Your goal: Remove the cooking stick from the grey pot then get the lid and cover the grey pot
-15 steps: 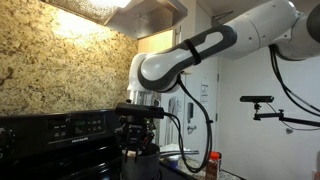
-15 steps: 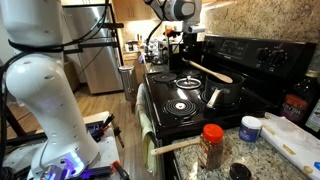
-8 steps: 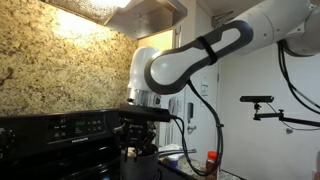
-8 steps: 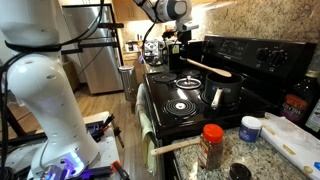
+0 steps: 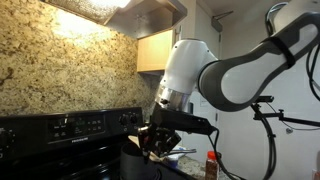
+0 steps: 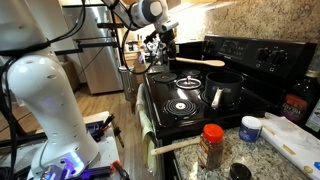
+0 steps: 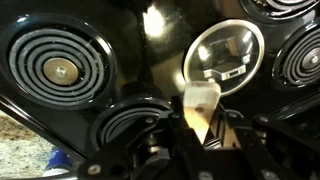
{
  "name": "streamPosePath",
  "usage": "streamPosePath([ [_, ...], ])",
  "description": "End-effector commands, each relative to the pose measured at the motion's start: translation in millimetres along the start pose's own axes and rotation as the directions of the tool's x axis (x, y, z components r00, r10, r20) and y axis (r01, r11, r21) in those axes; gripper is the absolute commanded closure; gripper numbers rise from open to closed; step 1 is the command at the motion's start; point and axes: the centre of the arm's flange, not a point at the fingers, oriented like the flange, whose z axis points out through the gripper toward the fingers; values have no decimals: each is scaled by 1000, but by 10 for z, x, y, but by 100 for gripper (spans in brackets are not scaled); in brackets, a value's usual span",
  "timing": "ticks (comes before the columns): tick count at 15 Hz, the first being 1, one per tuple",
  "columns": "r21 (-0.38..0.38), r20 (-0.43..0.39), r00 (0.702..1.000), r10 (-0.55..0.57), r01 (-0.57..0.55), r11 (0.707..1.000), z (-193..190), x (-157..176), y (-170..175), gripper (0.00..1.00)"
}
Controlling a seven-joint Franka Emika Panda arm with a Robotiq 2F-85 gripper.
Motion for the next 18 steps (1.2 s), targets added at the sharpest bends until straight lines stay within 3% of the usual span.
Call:
streamPosePath([
  [1, -5, 1, 1000, -4, 4, 1000, -9, -53, 58, 72],
  [7, -8, 0, 1000, 1, -1, 1000, -16, -49, 114, 72],
  [8, -17, -25, 1000, -12, 12, 1000, 39, -105, 108, 93],
  [9, -28, -57, 998, -24, 22, 999, 92, -151, 134, 93],
  [15, -199, -74, 958, -276, 257, 946, 632, -653, 988, 93],
  [18, -192, -192, 907, -375, 340, 921, 729, -952, 1366, 93],
])
